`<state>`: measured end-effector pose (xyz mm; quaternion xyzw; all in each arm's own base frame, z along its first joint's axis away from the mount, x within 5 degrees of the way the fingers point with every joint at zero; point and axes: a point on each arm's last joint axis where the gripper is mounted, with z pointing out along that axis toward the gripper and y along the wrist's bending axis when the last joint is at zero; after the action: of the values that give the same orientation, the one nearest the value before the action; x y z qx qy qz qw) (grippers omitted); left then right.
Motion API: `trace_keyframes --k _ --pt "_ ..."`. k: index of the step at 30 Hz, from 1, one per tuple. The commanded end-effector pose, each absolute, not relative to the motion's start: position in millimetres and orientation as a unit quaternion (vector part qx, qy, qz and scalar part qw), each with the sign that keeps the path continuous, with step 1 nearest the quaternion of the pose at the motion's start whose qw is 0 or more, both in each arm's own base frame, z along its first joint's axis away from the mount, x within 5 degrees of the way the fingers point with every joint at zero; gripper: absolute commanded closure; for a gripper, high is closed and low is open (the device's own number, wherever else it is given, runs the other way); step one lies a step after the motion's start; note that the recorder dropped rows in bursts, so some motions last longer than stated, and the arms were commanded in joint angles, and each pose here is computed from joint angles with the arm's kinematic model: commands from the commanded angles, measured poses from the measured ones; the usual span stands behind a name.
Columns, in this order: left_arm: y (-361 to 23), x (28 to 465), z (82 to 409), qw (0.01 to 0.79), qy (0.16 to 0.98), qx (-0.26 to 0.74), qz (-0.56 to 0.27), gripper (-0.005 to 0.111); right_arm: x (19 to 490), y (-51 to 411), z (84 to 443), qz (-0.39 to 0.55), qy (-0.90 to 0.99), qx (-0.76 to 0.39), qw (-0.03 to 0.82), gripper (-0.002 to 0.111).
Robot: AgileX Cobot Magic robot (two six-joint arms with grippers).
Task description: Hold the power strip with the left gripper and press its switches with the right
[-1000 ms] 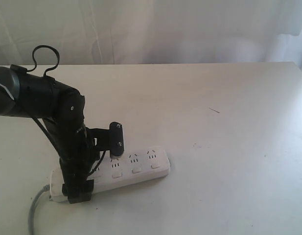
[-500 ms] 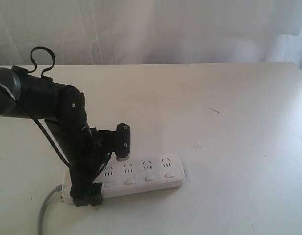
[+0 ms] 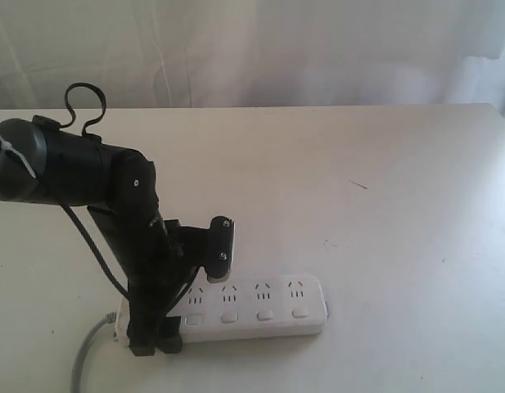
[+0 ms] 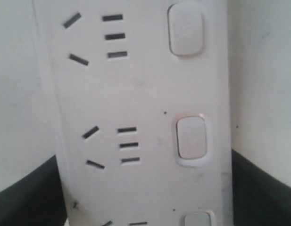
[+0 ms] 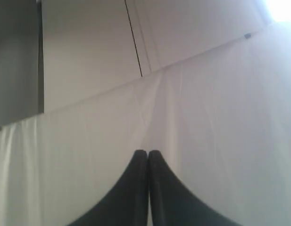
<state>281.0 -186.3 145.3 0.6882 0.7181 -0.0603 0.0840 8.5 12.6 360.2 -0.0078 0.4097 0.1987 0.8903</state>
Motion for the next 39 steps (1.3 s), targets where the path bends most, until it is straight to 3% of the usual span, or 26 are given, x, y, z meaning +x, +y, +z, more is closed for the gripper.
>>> trace_keyframes --k 1,5,7,8,12,19,26,39 --pt "-195 265 129 0.040 0.707 0.701 -0.088 0.106 21 17 403 0.127 0.444 -0.061 0.885 0.108" --pt "-194 263 129 0.027 0.707 0.701 -0.093 0.106 50 36 423 0.144 0.495 -0.160 0.842 0.108" --pt "-194 263 129 0.027 0.708 0.699 -0.095 0.106 77 56 422 0.204 0.580 -0.249 0.748 0.108" --pt "-195 263 129 0.028 0.708 0.699 -0.095 0.106 96 68 415 0.284 0.625 -0.274 0.673 0.108" --pt "-195 263 129 0.032 0.711 0.696 -0.097 0.106 144 80 386 0.348 0.682 -0.297 0.571 0.108" --pt "-197 263 132 0.043 0.716 0.690 -0.102 0.106 180 80 357 0.263 0.711 -0.292 0.583 0.108" --pt "-201 269 146 0.070 0.713 0.690 -0.100 0.106 184 107 287 0.244 0.762 -0.330 0.500 0.108" --pt "-207 267 149 0.084 0.712 0.684 -0.131 0.106 185 169 205 0.235 0.808 -0.414 0.348 0.108"
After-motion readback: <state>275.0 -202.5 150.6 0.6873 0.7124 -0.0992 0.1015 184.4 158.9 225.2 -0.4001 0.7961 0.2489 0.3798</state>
